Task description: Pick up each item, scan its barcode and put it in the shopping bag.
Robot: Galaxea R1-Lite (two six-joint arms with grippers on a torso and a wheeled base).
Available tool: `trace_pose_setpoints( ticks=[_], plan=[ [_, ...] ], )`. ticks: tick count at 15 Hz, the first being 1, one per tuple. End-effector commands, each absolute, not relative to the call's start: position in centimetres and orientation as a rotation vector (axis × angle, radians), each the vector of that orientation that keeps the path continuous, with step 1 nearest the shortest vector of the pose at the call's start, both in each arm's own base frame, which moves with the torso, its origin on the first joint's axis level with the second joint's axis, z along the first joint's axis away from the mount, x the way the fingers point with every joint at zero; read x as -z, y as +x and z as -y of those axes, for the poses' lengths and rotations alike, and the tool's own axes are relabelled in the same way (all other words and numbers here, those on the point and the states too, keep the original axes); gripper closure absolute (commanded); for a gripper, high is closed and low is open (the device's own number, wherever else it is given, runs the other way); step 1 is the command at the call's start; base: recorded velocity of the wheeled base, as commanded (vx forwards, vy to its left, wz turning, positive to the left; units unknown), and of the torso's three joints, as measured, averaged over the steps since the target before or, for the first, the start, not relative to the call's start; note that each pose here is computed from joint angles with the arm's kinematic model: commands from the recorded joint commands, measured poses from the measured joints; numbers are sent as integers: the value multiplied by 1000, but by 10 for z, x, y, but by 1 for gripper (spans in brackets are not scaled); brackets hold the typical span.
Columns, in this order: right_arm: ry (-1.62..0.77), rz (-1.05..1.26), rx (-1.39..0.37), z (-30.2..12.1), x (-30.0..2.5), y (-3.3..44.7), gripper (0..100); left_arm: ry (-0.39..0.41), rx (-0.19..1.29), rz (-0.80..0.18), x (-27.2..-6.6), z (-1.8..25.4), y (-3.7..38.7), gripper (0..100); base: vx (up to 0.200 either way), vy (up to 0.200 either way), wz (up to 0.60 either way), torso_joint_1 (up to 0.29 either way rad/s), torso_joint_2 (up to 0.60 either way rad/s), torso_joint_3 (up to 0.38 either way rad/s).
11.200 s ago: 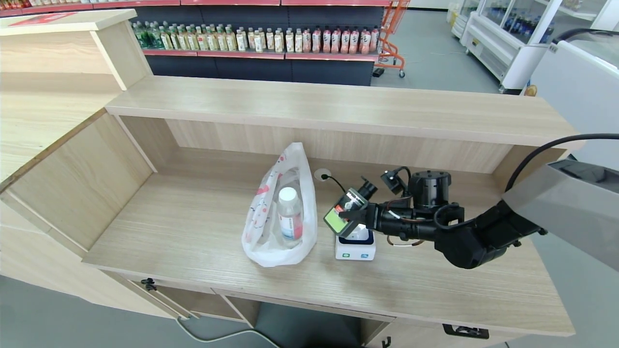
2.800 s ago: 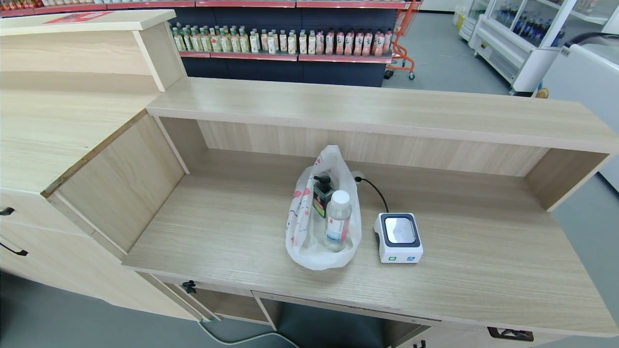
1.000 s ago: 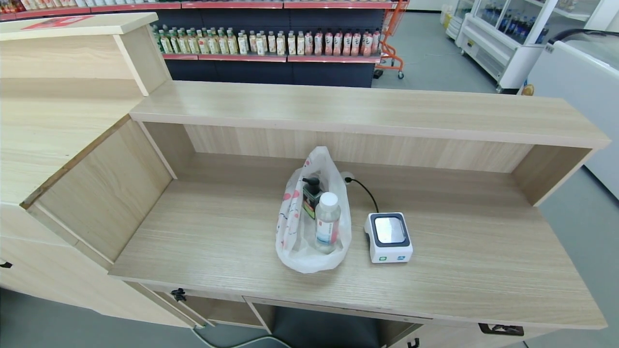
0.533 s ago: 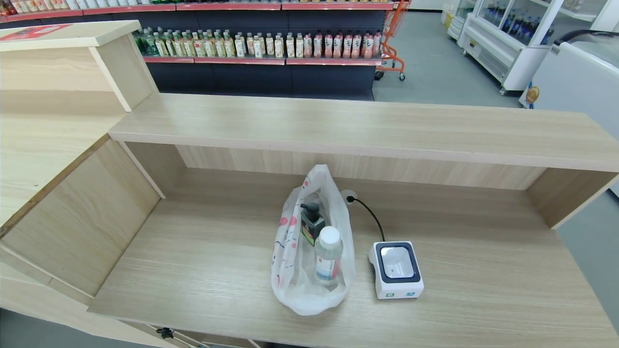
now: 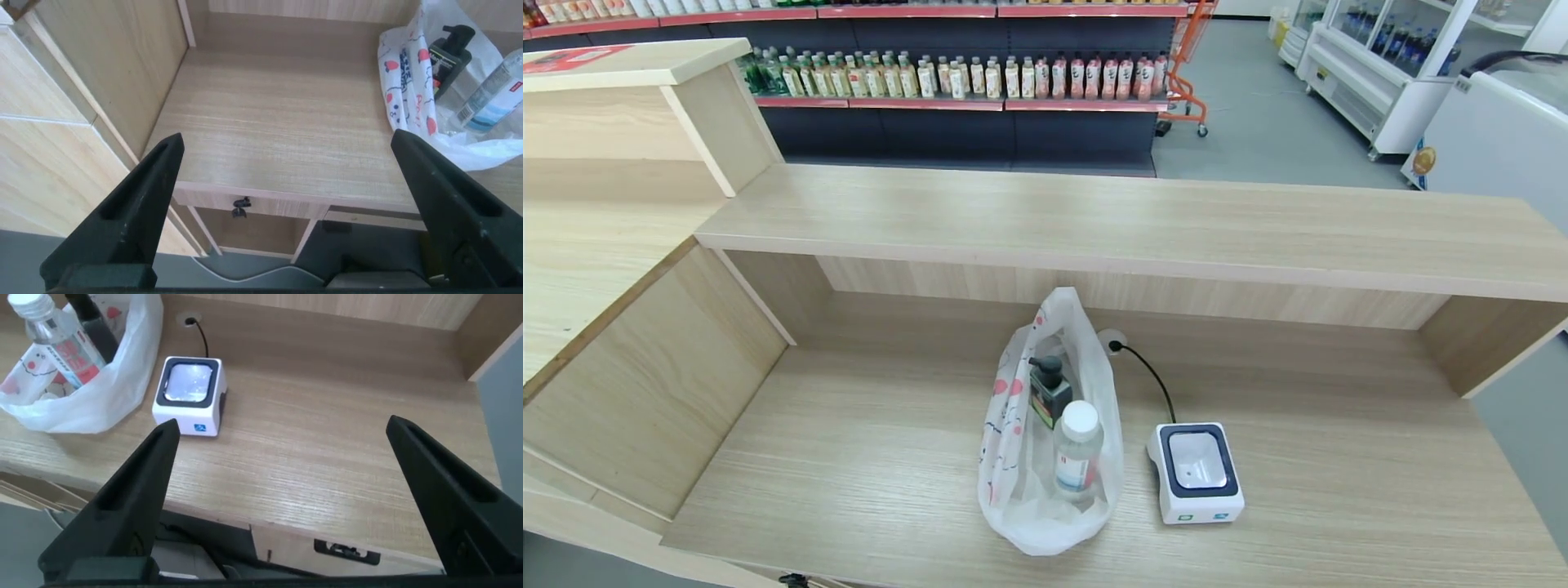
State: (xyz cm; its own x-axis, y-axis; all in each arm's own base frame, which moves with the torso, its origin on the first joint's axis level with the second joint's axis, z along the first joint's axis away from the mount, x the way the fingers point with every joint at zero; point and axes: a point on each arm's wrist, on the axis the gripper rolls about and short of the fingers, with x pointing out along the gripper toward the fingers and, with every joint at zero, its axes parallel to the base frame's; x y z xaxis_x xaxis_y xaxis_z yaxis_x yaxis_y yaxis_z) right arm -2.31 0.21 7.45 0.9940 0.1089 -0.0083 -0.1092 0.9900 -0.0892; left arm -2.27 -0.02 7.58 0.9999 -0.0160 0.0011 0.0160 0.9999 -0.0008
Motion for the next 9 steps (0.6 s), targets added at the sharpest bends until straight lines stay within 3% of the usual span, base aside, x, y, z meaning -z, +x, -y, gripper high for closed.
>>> trace_pose_setpoints(
  ticks=[1, 2, 3, 9],
  plan=[
    [-88, -10, -110, -2, -74, -23, 0, -2, 15, 3, -76, 0, -23, 0, 0, 0, 0, 0, 0, 0],
    [-87, -10, -111, -2, -74, -23, 0, -2, 15, 2, -76, 0, -23, 0, 0, 0, 0, 0, 0, 0],
    [-87, -10, -111, -2, -74, -23, 100, -2, 15, 3, -76, 0, -23, 0, 0, 0, 0, 0, 0, 0],
    [-88, -10, -114, -2, -74, -23, 100, -2, 15, 3, -76, 0, -23, 0, 0, 0, 0, 0, 0, 0]
  ],
)
